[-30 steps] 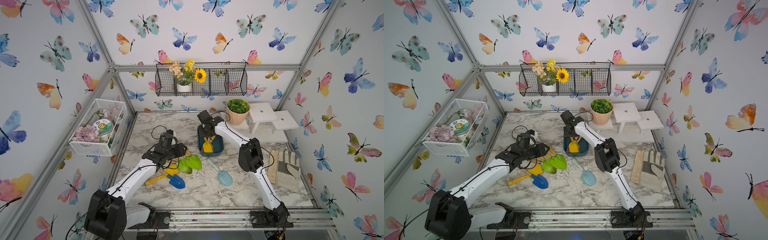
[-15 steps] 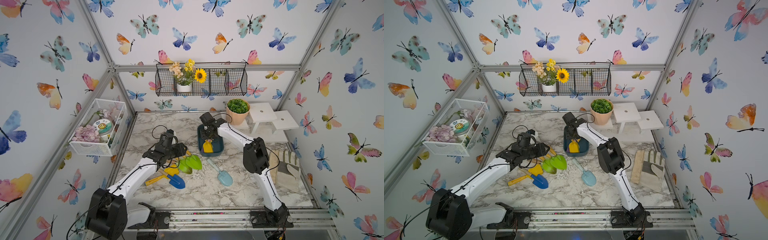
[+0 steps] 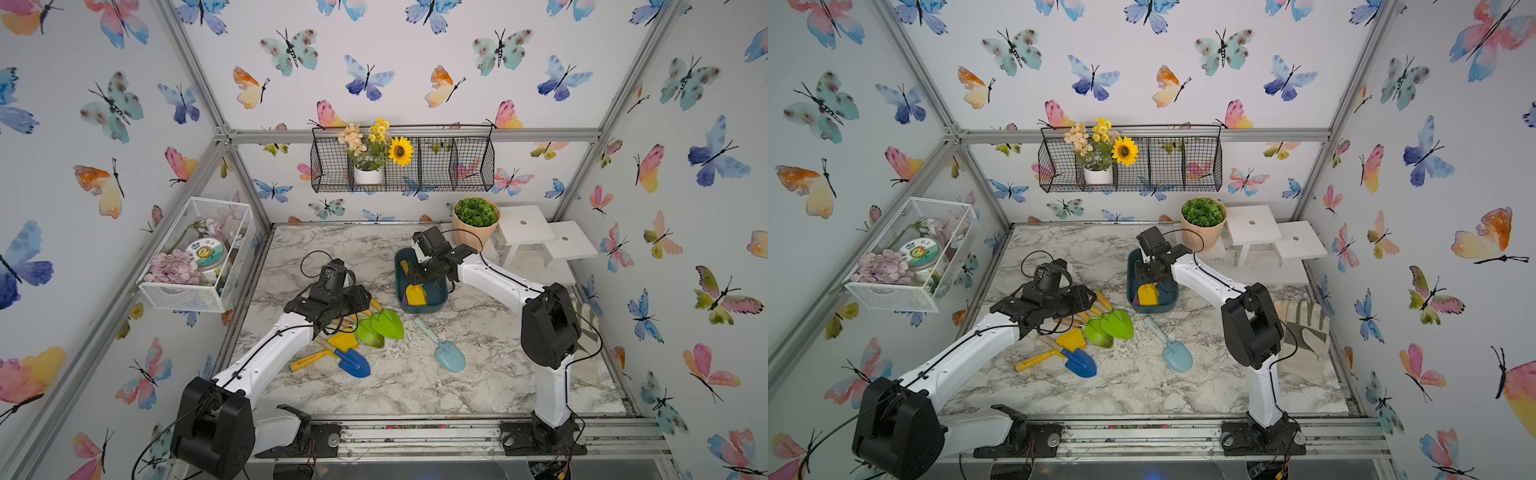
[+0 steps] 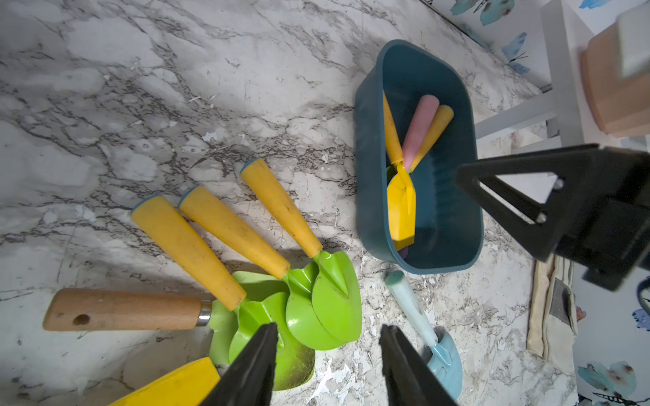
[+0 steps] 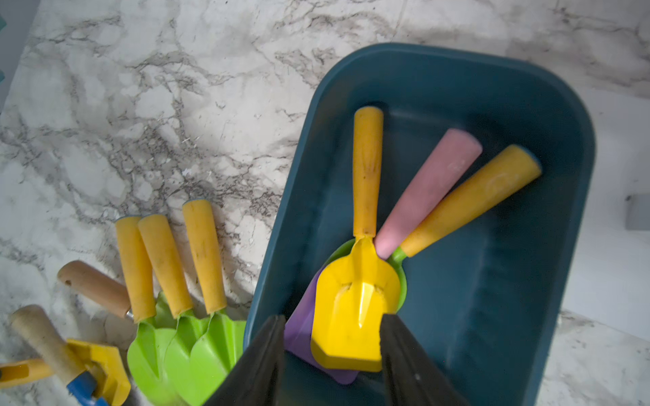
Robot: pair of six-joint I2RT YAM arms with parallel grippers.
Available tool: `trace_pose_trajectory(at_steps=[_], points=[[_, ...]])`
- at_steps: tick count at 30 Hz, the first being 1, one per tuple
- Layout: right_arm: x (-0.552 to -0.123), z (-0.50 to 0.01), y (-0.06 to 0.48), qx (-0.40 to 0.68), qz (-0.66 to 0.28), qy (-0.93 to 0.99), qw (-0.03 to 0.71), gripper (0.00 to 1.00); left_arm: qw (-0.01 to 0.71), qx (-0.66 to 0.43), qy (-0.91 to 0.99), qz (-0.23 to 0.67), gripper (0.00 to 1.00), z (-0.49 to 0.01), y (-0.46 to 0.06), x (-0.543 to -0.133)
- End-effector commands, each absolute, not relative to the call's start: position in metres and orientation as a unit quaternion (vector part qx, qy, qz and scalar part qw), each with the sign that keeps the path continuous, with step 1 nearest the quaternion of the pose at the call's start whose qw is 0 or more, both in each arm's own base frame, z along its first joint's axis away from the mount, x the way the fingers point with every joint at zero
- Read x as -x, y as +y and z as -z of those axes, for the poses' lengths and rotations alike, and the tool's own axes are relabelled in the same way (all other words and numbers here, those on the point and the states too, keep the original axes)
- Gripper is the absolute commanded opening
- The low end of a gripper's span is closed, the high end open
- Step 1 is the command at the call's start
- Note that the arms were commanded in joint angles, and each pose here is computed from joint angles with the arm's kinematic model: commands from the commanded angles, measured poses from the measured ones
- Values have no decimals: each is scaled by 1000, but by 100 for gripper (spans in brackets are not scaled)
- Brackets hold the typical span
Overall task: Put the shovel into the storage box
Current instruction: Place the shovel in the storage box, then pick up the shovel from the center of the board.
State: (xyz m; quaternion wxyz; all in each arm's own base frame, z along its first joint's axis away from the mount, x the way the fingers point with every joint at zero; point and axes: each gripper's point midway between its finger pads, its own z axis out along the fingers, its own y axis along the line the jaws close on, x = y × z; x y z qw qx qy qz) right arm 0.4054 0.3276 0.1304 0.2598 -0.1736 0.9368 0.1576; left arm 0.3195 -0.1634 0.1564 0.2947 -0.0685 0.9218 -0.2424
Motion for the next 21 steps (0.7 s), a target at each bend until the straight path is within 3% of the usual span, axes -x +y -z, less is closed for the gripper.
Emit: trace_pose_trajectory(at_steps=[1,21], points=[[-395,-152,337,202,-201,917,279,49,283,97,931,211,53,-144,-150,-313],[-319,-153,332,271,-261,887,266,50,223,240,934,141,53,-95,-105,-264]])
